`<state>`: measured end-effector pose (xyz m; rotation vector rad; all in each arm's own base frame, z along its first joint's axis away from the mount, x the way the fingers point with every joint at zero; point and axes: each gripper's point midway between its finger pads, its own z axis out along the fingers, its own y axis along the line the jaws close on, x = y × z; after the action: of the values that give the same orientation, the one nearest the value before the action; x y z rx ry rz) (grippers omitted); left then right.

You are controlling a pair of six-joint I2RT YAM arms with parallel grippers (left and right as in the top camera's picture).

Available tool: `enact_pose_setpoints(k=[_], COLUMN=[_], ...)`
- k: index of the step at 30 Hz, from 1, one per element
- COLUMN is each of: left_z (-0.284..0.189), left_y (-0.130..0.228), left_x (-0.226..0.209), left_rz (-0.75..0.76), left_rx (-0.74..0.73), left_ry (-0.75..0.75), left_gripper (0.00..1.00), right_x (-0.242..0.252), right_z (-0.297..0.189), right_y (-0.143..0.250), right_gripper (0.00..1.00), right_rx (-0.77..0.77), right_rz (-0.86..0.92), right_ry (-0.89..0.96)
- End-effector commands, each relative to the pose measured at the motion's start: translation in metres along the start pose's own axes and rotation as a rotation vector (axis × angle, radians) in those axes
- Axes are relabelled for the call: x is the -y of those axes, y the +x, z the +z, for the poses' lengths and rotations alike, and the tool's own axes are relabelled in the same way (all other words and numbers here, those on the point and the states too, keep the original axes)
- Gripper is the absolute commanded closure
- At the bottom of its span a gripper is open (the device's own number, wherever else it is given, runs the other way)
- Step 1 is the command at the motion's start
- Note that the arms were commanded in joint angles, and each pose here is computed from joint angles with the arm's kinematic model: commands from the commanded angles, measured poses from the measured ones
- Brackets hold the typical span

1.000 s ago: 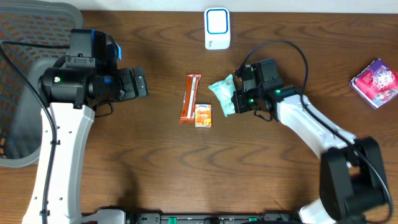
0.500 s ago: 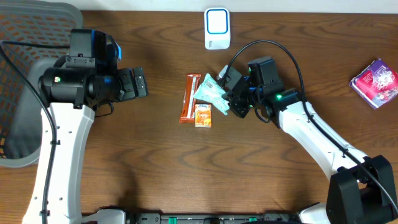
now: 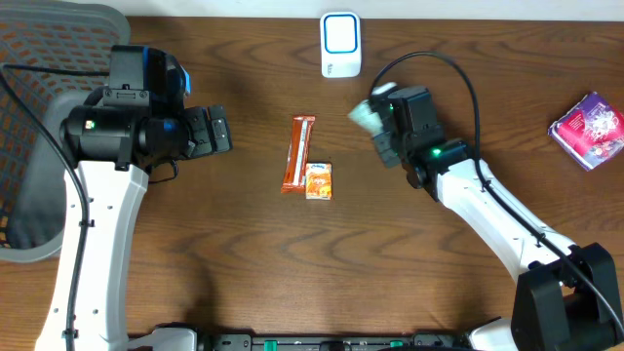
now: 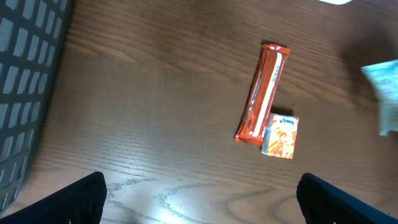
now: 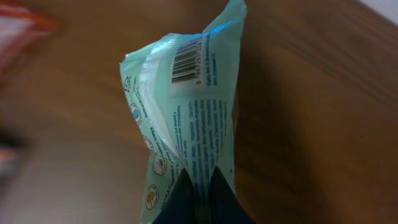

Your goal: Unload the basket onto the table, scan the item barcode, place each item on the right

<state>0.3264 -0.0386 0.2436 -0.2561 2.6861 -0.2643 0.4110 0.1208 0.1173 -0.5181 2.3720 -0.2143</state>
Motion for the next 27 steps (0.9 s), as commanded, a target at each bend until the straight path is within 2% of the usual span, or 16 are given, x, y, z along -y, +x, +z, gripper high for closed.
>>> enact_pose_setpoints(k=[1,9,15,18,22,25,27], left_z=[0.0,0.0,0.0,0.0,0.0,0.0,0.0], left_y=[-0.001,-0.001,-0.001,-0.001,-0.001,-0.001,-0.001], left_x=[-0.002,-0.002,-0.002,-0.002,-0.002,-0.002,-0.002], left_rz=[-0.001,-0.001,-0.001,-0.001,-0.001,-0.001,-0.001], left_rx=[0.0,0.0,0.0,0.0,0.0,0.0,0.0], left_ry=[-0.008,-0.008,-0.008,-0.008,-0.008,-0.008,-0.008], left_gripper=[0.02,0.02,0.02,0.02,0.02,0.02,0.02], right_x=[0.069,0.086,0.067,0.05,0.016,-0.023,-0.052], right_z=[-0.019,-0.008,0.028,0.034,0.03,0.027,0.025], right_y=[0.008,0.054,0.09,0.092,0.073,0.055,0.044], right_gripper=[0.98,0.99,0.99,0.98,0.79,0.67,0.55], right_rx=[-0.035,-0.22,-0.356,-0.363,-0.288,-0.232,-0.201], right_rz=[0.136,0.053,-0.045,-0.092,-0.122,-0.141,-0.142], right_ry=[0.414,0.604,0.589,0.569,0.516,0.395,0.285])
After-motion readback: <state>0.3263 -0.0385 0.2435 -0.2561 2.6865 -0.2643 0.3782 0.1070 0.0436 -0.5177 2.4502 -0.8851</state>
